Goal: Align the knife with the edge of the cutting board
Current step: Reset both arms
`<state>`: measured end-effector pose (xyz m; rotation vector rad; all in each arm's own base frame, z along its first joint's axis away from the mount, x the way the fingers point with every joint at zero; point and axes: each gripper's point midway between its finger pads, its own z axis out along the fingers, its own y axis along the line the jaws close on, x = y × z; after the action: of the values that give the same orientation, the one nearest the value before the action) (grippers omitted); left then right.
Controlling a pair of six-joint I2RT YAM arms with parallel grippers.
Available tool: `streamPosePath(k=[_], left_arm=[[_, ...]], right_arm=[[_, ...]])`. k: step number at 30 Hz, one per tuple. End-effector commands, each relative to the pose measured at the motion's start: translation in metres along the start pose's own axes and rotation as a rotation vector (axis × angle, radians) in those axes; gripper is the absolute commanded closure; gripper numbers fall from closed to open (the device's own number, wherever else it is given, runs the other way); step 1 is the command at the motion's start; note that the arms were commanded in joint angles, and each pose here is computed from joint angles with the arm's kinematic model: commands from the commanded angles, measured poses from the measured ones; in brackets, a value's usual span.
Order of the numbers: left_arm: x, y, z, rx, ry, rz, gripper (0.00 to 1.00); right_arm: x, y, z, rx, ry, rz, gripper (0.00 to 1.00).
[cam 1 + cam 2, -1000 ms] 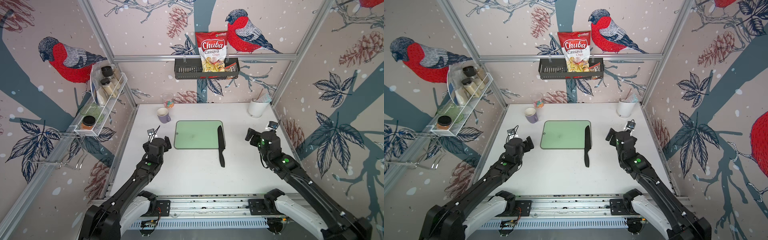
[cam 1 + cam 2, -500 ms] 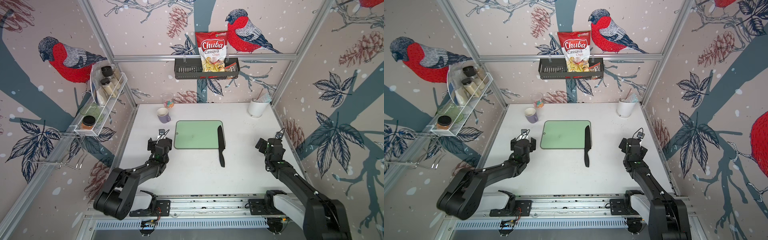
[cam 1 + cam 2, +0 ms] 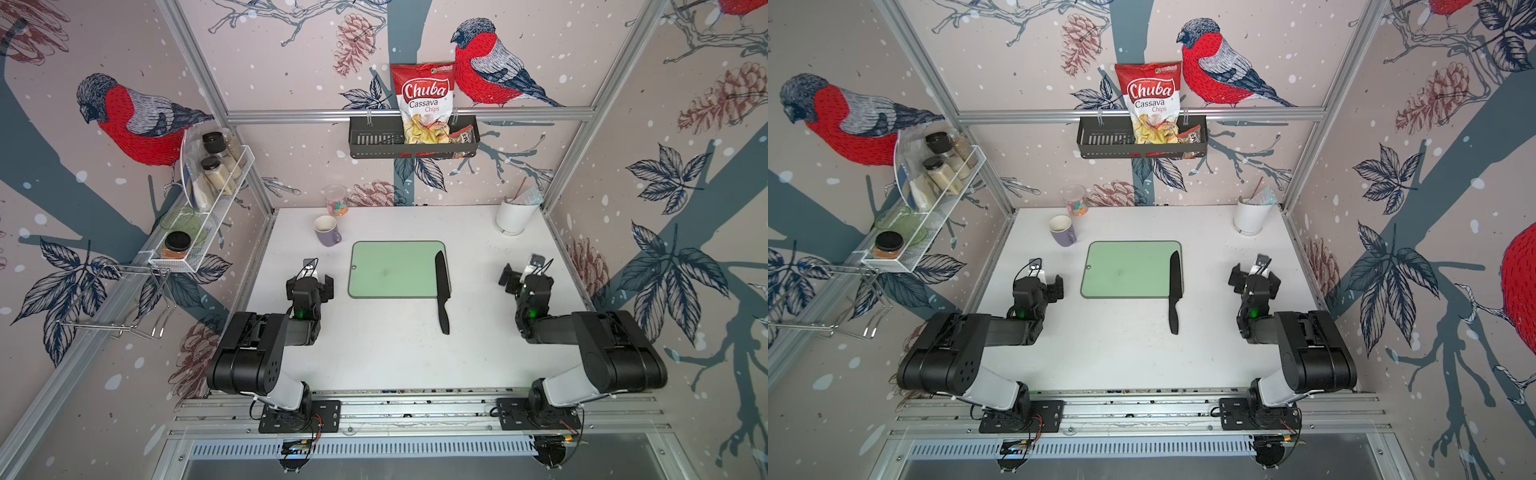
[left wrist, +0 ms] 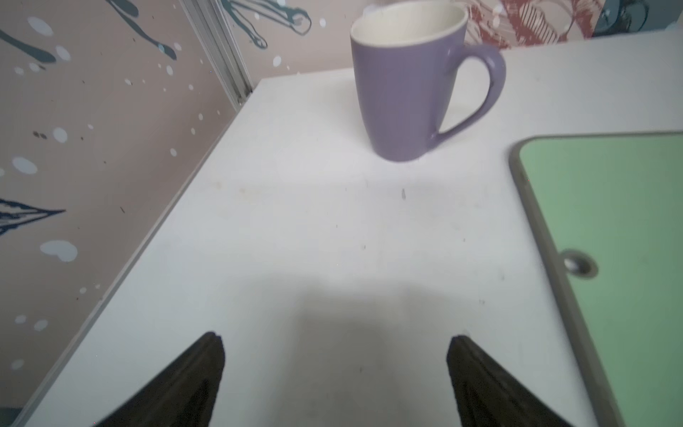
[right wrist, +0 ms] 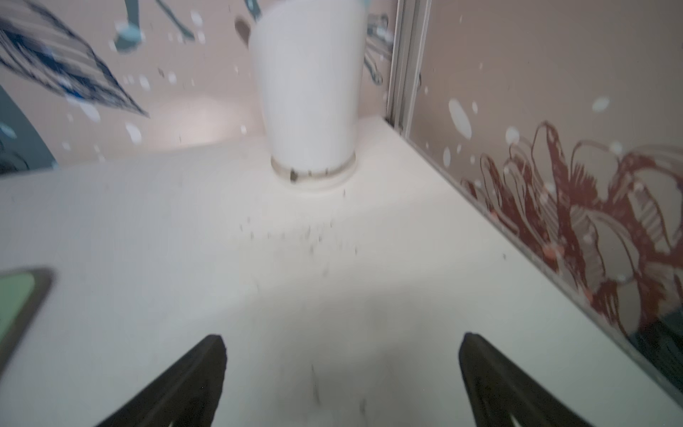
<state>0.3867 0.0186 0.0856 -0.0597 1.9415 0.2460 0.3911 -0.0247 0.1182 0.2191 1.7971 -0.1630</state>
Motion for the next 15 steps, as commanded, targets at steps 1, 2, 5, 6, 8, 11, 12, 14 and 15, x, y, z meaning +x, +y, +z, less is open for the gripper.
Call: streamPosePath(k=[1,2,5,6,8,11,12,14,15], left_arm=[[-0.0108,-0.0020,0.0045,0.014,-0.008,-0.033,0.04],[-0.0094,-0.0018,0.0041,0.014,-0.003,-0.032,0.04],[-0.0120,-0.0017,0.0039,0.012,-0.030,-0.032,0.04],[-0.0107,-0.0020,0.0041,0.013,-0.018,-0.031,0.04],[-0.0111,-0.0024,0.0042,0.014,-0.031,-0.031,0.04],[-0.0111,-0.0027,0.0041,0.016,-0.027,-0.031,0.04],[-0.0117,-0.0025,0.0041,0.016,-0.032,-0.032,0.04],[-0.0111,-0.0024,0.0041,0.015,-0.027,-0.031,0.04],[-0.0115,-0.0023,0.0041,0.015,-0.030,-0.032,0.04]], right_arm=[[0.0205,0.0083,0.0011,-0.053,0.098,-0.022,0.00],[0.0206,0.0076,-0.0009,-0.049,0.090,-0.021,0.00],[0.0205,0.0086,0.0006,-0.055,0.095,-0.022,0.00],[0.0206,0.0089,0.0007,-0.061,0.098,-0.018,0.00],[0.0206,0.0085,0.0009,-0.061,0.100,-0.018,0.00],[0.0210,0.0082,0.0008,-0.060,0.100,-0.018,0.00],[0.0207,0.0081,0.0009,-0.059,0.100,-0.019,0.00],[0.0208,0.0081,0.0009,-0.059,0.100,-0.018,0.00],[0.0205,0.0084,0.0010,-0.060,0.099,-0.017,0.00]])
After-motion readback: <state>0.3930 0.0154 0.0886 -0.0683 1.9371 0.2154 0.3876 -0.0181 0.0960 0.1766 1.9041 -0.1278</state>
